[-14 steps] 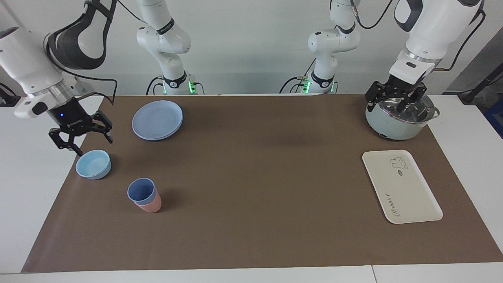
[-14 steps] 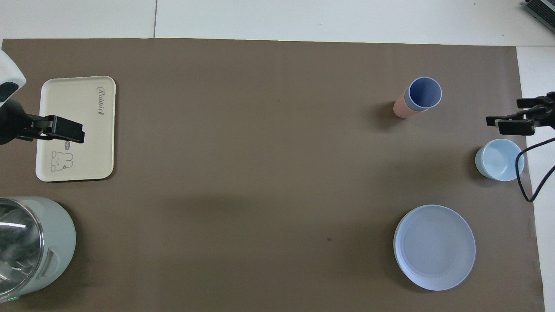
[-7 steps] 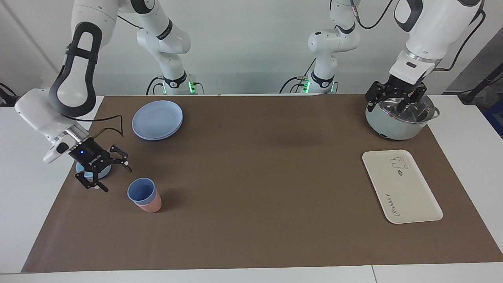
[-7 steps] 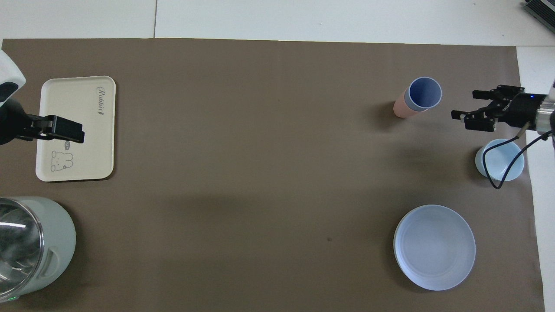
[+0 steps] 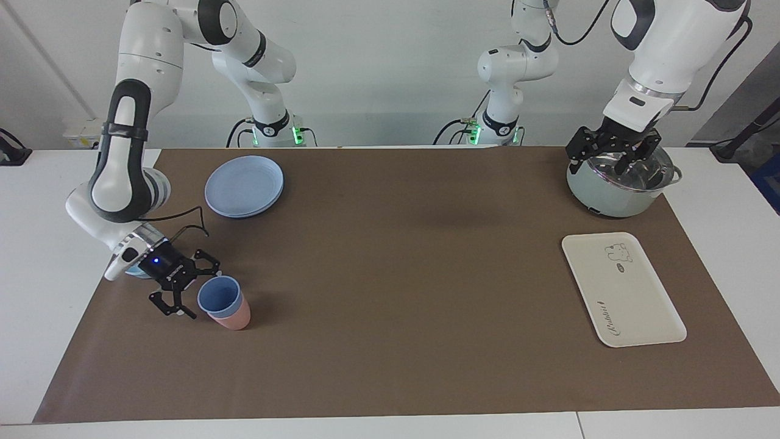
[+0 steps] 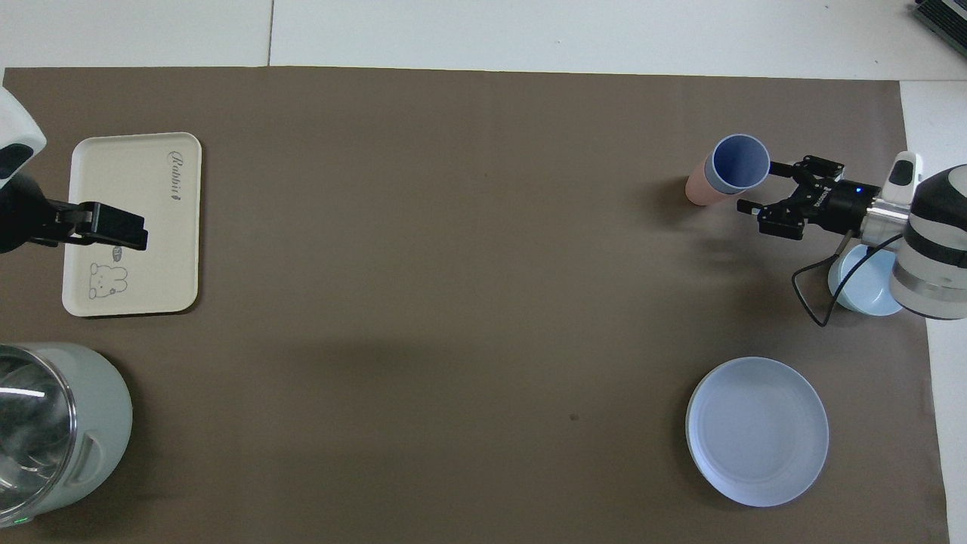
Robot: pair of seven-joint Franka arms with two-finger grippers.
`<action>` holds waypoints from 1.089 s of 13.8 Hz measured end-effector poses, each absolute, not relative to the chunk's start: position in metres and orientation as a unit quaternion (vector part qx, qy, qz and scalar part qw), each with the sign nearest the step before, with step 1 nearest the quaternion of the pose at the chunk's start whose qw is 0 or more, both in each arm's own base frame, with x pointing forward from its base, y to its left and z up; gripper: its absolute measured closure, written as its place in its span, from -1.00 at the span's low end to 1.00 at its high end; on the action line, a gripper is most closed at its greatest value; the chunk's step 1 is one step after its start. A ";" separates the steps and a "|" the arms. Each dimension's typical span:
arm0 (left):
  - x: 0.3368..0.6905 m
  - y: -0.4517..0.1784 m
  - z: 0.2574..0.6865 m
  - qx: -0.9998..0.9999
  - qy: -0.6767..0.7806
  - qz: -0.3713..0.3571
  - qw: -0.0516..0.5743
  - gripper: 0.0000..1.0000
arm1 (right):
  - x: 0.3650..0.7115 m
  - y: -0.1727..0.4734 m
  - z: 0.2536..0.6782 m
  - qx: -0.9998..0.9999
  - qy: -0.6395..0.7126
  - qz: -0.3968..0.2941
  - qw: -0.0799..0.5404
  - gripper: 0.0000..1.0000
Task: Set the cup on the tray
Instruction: 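Grasp the nested cups with the right gripper and lift them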
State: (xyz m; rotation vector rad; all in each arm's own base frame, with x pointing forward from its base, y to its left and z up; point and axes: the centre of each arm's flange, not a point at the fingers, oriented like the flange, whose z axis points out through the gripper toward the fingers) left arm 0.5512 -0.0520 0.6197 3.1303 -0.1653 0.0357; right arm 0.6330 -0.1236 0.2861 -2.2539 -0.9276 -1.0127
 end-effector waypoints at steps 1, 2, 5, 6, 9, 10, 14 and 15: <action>0.551 -0.052 0.620 0.999 -0.053 0.011 0.003 -1.00 | 0.632 -0.121 0.284 -0.823 -0.346 -0.378 0.248 -1.00; 0.551 -0.052 0.620 0.999 -0.053 0.011 0.003 -1.00 | 0.631 -0.119 0.280 -0.818 -0.352 -0.381 0.247 -1.00; 0.551 -0.054 0.620 0.998 -0.055 0.011 0.003 -1.00 | 0.631 -0.109 0.275 -0.803 -0.355 -0.409 0.247 -1.00; 0.551 -0.055 0.620 0.998 -0.056 0.011 0.003 -1.00 | 0.632 -0.105 0.274 -0.799 -0.352 -0.420 0.248 -1.00; 0.551 -0.055 0.619 0.998 -0.056 0.011 0.003 -1.00 | 0.630 -0.098 0.263 -0.786 -0.338 -0.453 0.249 -1.00; 0.551 -0.055 0.619 0.998 -0.056 0.011 0.003 -1.00 | 0.628 -0.095 0.258 -0.785 -0.337 -0.456 0.250 -1.00; 0.551 -0.058 0.620 0.998 -0.059 0.014 0.003 -1.00 | 0.627 -0.081 0.253 -0.780 -0.331 -0.466 0.255 -1.00; 0.552 -0.060 0.621 0.998 -0.060 0.019 0.004 -1.00 | 0.628 -0.080 0.253 -0.779 -0.331 -0.466 0.255 -0.87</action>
